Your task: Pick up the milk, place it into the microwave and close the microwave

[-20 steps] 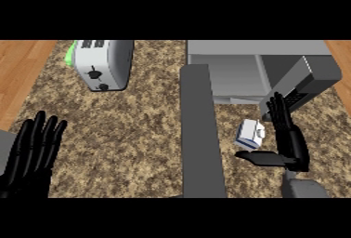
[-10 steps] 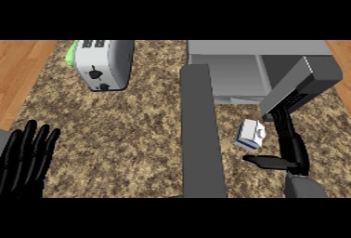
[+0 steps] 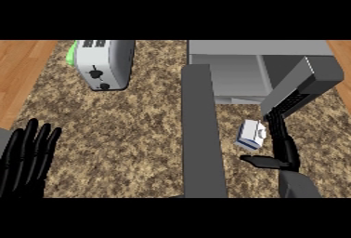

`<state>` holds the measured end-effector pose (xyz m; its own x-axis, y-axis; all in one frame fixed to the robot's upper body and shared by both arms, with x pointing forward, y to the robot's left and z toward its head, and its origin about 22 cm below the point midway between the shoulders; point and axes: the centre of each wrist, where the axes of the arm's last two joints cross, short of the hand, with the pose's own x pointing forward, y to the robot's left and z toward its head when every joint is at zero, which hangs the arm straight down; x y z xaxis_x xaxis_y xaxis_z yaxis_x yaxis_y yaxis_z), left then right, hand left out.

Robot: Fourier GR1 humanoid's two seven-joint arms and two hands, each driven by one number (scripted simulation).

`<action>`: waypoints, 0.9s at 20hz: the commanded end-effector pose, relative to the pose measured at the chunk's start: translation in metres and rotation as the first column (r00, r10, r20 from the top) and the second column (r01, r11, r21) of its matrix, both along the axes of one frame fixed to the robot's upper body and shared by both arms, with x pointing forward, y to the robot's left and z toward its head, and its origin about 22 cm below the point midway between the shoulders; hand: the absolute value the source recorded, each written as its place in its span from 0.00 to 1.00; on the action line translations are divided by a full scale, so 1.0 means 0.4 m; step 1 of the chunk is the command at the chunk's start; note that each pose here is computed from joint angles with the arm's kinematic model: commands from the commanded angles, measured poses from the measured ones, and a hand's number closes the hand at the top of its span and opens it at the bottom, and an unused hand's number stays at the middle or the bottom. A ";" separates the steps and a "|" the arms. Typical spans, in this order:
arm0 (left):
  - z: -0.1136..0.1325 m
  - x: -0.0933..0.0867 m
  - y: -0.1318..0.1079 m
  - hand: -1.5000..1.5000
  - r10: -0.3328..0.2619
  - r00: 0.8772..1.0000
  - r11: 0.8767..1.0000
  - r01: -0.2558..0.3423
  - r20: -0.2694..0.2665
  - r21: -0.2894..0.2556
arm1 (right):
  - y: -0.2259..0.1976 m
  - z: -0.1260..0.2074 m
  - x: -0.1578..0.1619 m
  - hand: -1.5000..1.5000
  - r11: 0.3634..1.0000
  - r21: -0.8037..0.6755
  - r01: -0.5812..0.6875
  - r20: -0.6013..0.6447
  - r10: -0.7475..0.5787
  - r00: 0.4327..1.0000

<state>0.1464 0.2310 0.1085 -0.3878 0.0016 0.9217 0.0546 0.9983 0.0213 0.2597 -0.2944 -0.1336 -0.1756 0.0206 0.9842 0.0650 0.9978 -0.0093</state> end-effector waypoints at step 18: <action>0.025 -0.010 -0.008 0.00 -0.014 1.000 1.000 0.014 0.025 -0.018 | 0.004 -0.059 -0.022 1.00 0.968 0.019 -0.252 0.117 0.248 0.962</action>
